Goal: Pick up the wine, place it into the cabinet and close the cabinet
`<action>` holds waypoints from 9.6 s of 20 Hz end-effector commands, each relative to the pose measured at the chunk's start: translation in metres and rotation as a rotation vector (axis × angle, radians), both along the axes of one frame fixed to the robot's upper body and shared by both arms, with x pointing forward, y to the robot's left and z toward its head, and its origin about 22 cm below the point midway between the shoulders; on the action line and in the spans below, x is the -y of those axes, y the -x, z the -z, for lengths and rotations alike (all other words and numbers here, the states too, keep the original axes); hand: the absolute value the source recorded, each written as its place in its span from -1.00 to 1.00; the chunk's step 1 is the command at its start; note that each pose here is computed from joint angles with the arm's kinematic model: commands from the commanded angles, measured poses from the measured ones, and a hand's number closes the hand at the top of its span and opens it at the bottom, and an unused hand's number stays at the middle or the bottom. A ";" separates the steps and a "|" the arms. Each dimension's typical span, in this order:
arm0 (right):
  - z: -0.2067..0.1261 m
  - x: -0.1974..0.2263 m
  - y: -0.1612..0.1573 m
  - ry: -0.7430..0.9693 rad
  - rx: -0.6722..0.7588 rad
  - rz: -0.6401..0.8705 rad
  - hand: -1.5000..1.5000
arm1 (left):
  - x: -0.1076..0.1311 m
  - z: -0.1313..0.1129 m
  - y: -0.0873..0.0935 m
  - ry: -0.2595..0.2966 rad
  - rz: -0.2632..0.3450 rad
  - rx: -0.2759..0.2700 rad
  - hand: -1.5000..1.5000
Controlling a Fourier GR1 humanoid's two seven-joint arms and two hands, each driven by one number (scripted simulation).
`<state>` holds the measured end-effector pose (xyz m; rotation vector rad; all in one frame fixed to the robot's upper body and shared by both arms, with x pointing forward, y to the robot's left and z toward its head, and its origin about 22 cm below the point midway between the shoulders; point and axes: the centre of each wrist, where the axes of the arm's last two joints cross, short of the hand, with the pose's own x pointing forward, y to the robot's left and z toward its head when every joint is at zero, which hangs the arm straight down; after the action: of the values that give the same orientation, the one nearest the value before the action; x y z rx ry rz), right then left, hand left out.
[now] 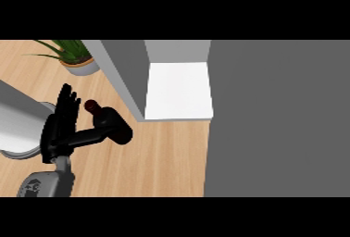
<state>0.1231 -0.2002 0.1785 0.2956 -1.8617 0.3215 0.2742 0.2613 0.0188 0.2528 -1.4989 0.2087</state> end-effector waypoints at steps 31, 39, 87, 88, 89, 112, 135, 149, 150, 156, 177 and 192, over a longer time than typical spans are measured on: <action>-0.036 0.011 0.051 -0.067 0.080 -0.037 -1.00 | 0.013 0.129 0.014 0.227 0.008 -0.007 -1.00; -0.036 0.010 0.043 -0.048 0.054 -0.052 -1.00 | 0.018 0.134 -0.002 0.343 -0.022 0.029 -1.00; -0.024 0.014 0.028 -0.060 0.059 -0.037 -1.00 | 0.092 0.014 0.052 0.302 0.301 0.400 1.00; -0.027 0.013 0.028 -0.053 0.069 -0.035 -1.00 | 0.099 0.005 0.051 0.287 0.303 0.393 1.00; -0.029 0.016 0.043 -0.053 0.031 -0.051 -1.00 | 0.100 0.003 0.043 0.304 0.300 0.410 1.00; -0.030 0.019 0.042 -0.057 0.077 -0.046 -1.00 | 0.169 0.000 -0.022 0.208 0.200 0.232 1.00; -0.022 0.024 0.032 -0.054 0.058 -0.070 -1.00 | 0.180 0.036 -0.066 0.299 0.165 0.152 1.00; -0.018 0.021 0.029 -0.053 0.036 -0.058 -1.00 | 0.193 -0.009 -0.117 0.285 0.067 0.143 1.00; -0.025 0.025 0.032 -0.042 0.046 -0.063 -1.00 | 0.180 0.003 -0.118 0.273 0.075 0.138 1.00; -0.016 0.023 0.023 -0.061 0.059 -0.051 -1.00 | 0.179 -0.032 -0.145 0.161 0.030 0.185 1.00; -0.007 0.022 0.023 -0.062 0.050 -0.103 -1.00 | 0.129 -0.006 -0.158 -0.220 -0.132 0.075 -1.00; -0.005 0.019 0.026 -0.082 0.050 -0.070 -1.00 | 0.148 -0.008 -0.155 -0.154 0.048 0.224 -1.00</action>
<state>0.1235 -0.2157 0.1602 0.3411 -1.8596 0.3457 0.4318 0.1023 0.0361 0.3498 -1.7074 0.0887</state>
